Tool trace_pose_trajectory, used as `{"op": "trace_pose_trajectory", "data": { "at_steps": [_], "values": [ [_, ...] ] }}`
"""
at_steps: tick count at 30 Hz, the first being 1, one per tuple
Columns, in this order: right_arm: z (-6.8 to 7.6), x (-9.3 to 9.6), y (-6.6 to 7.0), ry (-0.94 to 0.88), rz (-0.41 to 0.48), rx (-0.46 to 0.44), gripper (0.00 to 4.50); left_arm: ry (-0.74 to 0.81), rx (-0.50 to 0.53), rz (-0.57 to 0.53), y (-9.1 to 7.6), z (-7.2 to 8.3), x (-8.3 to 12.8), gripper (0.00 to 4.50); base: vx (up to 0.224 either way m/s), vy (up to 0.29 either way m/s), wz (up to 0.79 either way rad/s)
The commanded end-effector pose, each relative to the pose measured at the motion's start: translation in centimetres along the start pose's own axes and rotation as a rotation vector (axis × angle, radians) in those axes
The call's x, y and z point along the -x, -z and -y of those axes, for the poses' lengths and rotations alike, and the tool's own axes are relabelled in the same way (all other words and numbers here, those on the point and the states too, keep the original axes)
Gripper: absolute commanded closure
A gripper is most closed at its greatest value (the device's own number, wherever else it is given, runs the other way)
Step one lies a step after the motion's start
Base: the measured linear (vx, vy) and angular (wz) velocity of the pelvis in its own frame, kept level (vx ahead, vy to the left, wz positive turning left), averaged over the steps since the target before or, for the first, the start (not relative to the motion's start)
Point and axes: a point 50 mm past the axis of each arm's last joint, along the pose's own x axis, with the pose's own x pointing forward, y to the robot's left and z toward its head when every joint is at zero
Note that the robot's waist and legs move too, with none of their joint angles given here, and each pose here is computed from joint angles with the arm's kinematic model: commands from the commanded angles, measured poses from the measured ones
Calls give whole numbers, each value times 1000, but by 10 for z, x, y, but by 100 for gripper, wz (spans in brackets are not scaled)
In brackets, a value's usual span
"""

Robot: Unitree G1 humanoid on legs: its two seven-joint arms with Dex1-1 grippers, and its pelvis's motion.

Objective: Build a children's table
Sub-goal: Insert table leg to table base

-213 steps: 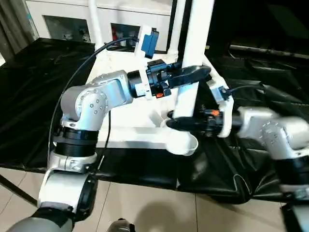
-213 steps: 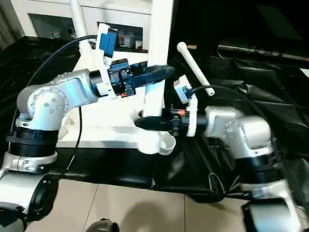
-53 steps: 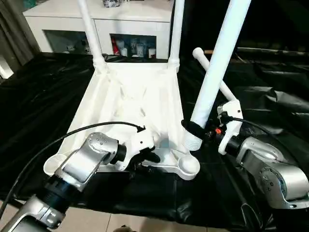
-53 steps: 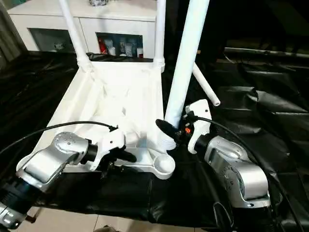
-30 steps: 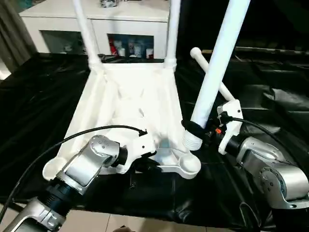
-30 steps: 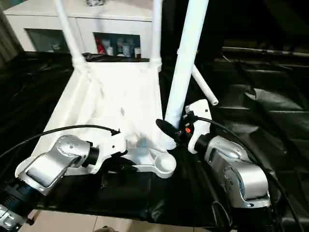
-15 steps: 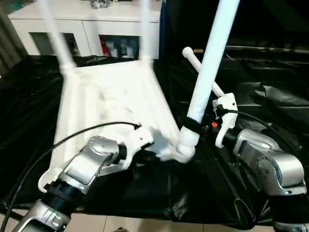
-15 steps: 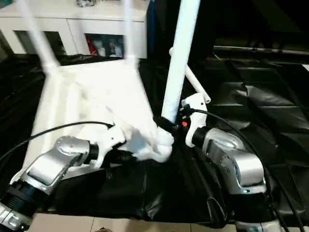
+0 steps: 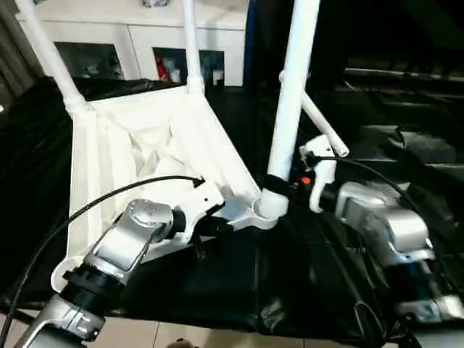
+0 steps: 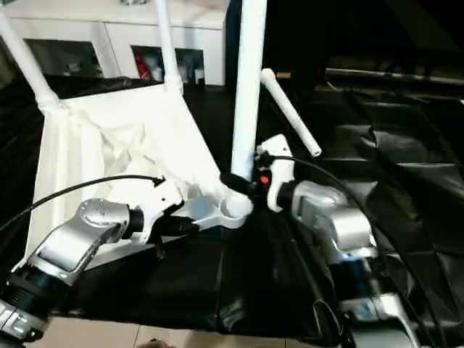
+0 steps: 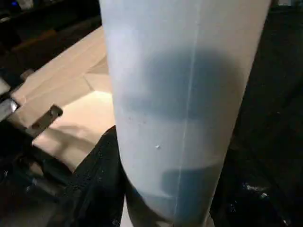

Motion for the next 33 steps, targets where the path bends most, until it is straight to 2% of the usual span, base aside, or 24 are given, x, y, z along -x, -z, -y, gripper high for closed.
{"op": "trace_pose_trajectory", "data": {
  "at_steps": [1, 8, 15, 16, 18, 20, 21, 23, 26, 28, 31, 33],
  "values": [
    [-2, -5, -1, -24, -4, 21, 260, 6, 9, 3, 0, -1, -1, 450, 0, 0, 0],
    [-3, -10, 4, -53, -37, 20, 261, -24, 27, 31, -3, -7, -1, 450, 0, 0, 0],
    [7, -9, 16, 1, -34, -7, 261, -28, 21, 35, -4, -9, -1, 450, 0, 0, 0],
    [8, -7, 20, 16, -7, -46, 261, -38, 22, 39, -5, -10, -1, 450, 0, 0, 0],
    [9, -6, 21, 21, 5, -62, 261, -43, 23, 41, -5, -11, -1, 450, 0, 0, 0],
    [11, -2, 29, 43, 82, -129, 261, -51, 28, 54, -8, -13, 0, 450, 0, 0, 0],
    [11, -1, 30, 47, 88, -136, 261, -52, 28, 55, -8, -13, 0, 450, 0, 0, 0],
    [9, 2, 43, 61, 114, -163, 261, -57, 28, 57, -10, -15, 0, 450, 0, 0, 0],
    [5, 4, 53, 68, 126, -158, 261, -61, 24, 57, -10, -16, 0, 450, 0, 0, 0],
    [2, 5, 58, 84, 130, -108, 261, -64, 21, 58, -11, -18, 0, 450, 0, 0, 0],
    [-2, 5, 60, 96, 119, -25, 261, -67, 13, 58, -13, -20, -1, 450, 0, 0, 0],
    [-2, 5, 60, 96, 119, -25, 261, -67, 13, 58, -13, -20, -1, 450, 0, 0, 0]
  ]
}}
